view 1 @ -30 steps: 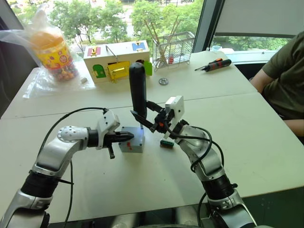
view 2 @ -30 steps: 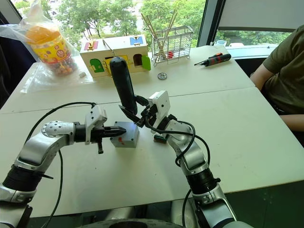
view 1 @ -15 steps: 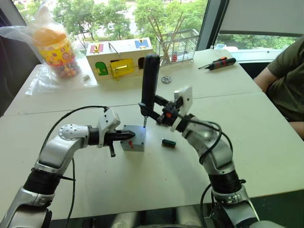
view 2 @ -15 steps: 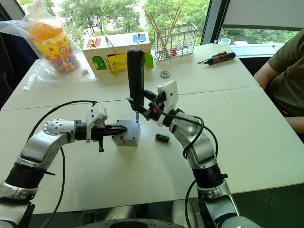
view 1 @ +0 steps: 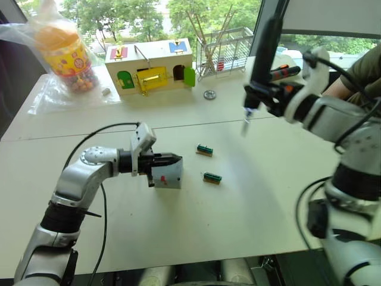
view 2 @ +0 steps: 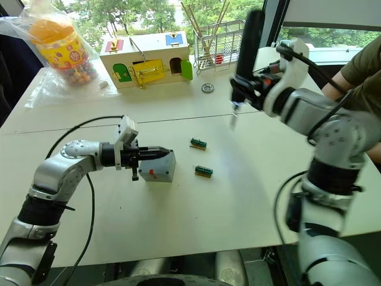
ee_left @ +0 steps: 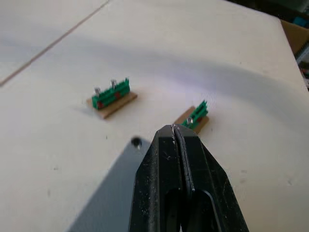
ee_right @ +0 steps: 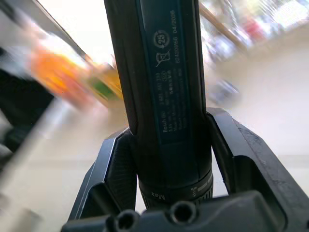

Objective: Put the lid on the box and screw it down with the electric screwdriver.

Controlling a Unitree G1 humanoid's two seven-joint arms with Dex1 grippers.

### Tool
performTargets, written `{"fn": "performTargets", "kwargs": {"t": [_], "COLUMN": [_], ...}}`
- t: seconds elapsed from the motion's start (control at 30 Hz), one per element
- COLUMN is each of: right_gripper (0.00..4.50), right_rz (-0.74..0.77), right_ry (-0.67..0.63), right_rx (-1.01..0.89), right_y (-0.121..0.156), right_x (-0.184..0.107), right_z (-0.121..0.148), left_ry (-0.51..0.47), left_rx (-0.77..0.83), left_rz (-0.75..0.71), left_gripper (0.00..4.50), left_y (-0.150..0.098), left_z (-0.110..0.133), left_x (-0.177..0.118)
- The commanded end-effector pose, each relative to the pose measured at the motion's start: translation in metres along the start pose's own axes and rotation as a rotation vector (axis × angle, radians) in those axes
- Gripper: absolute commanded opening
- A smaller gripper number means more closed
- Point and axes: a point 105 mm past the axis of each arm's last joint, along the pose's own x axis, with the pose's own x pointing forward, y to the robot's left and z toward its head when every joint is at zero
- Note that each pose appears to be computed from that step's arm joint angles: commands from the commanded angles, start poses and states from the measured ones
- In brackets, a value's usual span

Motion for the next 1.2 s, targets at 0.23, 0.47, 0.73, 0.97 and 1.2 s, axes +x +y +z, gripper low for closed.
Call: {"fn": "performTargets", "kwargs": {"t": [0.23,0.47,0.73,0.97,1.2], "right_gripper": [1.93,1.93,3.13,4.47,4.47], "right_rz": [0.0,-0.029,-0.084,-0.093,-0.023], "right_ry": [0.532,0.653,0.689,0.621,0.396], "right_rx": [0.111,0.222,0.182,0.136,0.104], "right_y": [-0.05,-0.062,-0.065,-0.061,-0.04], "right_x": [-0.047,-0.042,-0.033,-0.027,-0.013], "right_z": [-0.075,-0.099,-0.104,-0.09,-0.04], "left_ry": [0.052,0.073,0.084,0.085,0.062], "left_rx": [0.187,0.212,0.199,0.209,0.196], "left_rz": [-0.102,-0.085,-0.043,0.078,0.172], "left_gripper": [0.0,0.0,0.0,0.0,0.0], "left_y": [-0.025,-0.026,-0.022,0.006,0.033], "left_z": [0.007,0.0,-0.007,-0.002,0.011], "left_x": [0.019,0.021,0.016,0.004,-0.019]}}
